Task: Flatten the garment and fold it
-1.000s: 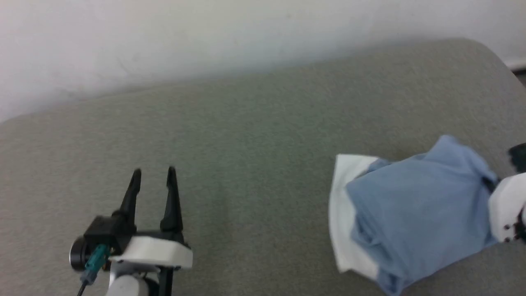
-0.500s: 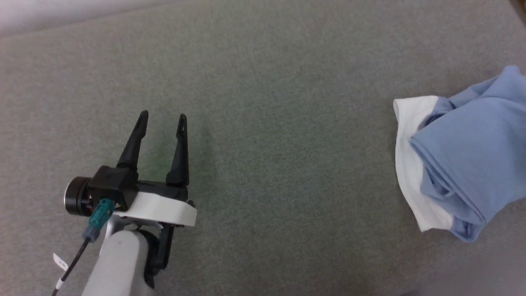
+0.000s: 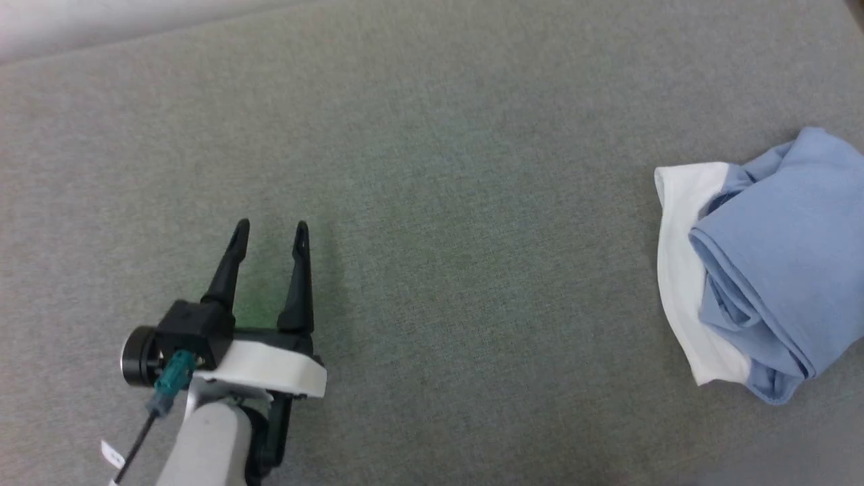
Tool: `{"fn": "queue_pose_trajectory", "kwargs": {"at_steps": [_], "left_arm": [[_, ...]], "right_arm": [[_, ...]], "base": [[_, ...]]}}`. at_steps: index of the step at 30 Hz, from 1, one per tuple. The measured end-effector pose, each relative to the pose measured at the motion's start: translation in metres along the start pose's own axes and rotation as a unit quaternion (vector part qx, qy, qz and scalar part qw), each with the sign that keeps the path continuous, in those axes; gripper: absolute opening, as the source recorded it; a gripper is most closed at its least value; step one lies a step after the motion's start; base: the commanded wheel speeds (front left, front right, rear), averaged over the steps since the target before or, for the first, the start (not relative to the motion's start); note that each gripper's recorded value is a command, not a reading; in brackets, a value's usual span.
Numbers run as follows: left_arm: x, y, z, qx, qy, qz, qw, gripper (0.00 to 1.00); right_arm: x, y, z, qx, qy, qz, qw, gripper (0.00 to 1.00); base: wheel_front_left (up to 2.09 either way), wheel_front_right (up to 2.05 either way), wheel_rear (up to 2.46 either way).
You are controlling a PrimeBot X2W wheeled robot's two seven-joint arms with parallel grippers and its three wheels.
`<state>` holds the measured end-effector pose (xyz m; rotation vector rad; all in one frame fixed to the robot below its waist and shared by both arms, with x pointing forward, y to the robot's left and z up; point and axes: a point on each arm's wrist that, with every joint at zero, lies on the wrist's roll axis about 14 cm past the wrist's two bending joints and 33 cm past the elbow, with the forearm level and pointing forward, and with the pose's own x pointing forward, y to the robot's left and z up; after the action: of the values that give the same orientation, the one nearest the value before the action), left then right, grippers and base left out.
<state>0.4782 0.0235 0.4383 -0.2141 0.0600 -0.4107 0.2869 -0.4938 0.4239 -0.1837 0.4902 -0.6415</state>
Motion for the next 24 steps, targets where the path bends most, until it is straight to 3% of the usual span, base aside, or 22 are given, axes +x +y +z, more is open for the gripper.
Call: {"fn": "queue_pose_trajectory", "kwargs": {"at_steps": [7, 13, 18, 24], "left_arm": [[-0.031, 0.003, 0.019, 0.007, -0.009, 0.027, 1.0, 1.0], [-0.06, 0.016, 0.041, 0.015, -0.028, 0.067, 0.997, 1.0], [-0.087, 0.039, 0.058, 0.02, -0.048, 0.113, 0.992, 1.0], [-0.125, 0.072, 0.078, 0.038, -0.07, 0.174, 0.981, 1.0]], "right_arm": [[-0.04, 0.043, -0.009, 0.032, -0.051, 0.057, 0.997, 1.0], [-0.076, 0.105, 0.013, 0.086, -0.115, 0.123, 0.982, 1.0], [-0.096, 0.166, 0.066, 0.102, -0.179, 0.198, 0.958, 1.0], [-0.126, 0.219, 0.127, 0.111, -0.255, 0.275, 0.92, 1.0]], "base": [[0.0, 0.0, 0.0], [0.0, 0.0, 0.0], [0.0, 0.0, 0.0], [0.0, 0.0, 0.0]]}}
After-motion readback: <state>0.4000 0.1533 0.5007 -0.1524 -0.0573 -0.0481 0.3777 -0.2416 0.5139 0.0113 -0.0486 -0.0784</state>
